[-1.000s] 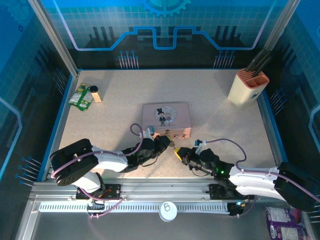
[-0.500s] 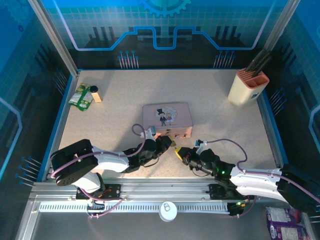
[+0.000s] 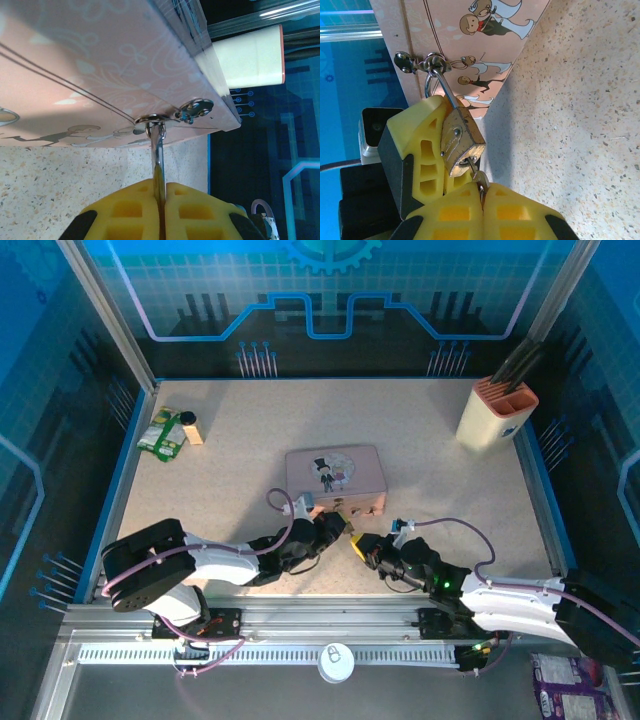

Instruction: Unlock the padlock with the key

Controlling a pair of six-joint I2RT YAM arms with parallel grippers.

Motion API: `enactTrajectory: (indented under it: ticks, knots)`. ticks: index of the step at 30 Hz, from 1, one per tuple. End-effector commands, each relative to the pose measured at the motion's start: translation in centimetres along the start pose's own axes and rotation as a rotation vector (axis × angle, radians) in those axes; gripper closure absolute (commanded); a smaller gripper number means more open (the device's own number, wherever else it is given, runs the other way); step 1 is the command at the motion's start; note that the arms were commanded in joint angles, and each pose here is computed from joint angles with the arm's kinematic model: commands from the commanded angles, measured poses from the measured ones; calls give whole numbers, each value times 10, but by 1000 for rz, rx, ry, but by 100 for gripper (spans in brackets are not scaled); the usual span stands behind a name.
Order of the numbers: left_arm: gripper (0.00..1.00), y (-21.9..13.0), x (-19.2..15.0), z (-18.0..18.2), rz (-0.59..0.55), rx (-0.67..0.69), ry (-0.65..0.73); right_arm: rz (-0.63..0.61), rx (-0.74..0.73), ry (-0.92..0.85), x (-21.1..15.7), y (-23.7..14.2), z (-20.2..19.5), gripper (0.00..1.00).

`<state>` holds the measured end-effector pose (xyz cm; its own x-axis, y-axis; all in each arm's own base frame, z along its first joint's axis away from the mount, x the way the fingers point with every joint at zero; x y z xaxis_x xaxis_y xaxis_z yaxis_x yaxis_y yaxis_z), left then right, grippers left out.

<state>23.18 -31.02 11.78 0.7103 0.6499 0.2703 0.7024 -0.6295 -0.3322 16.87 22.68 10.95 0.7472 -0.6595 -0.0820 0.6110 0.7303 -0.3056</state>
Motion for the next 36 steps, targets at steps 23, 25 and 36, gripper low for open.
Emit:
enactTrajectory:
  ticks: [23, 25, 36]
  knots:
    - [100, -7, 2, -2, -7, 65, 16, -12, -143, -246, 37, -3, 1, 39]
    - [100, -8, 9, 2, -25, 78, 13, -4, -194, -294, 40, -11, -7, 37]
    - [100, -11, 23, 6, -45, 106, 13, 82, -259, -1063, 18, -24, 9, 45]
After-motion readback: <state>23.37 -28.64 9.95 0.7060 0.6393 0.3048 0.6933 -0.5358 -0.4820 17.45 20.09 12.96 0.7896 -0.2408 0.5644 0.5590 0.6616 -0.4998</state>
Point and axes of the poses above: each hand's point on the last joint's axis, 136 mm out from that joint toward the fingers, its own y axis out along the fingers, its own z axis along the line the jaws close on, x = y × z, the point moved 2 cm from there along -y, back along the fingers, and after that the axes turned 2 degrees about y, right-handed, at the moved point
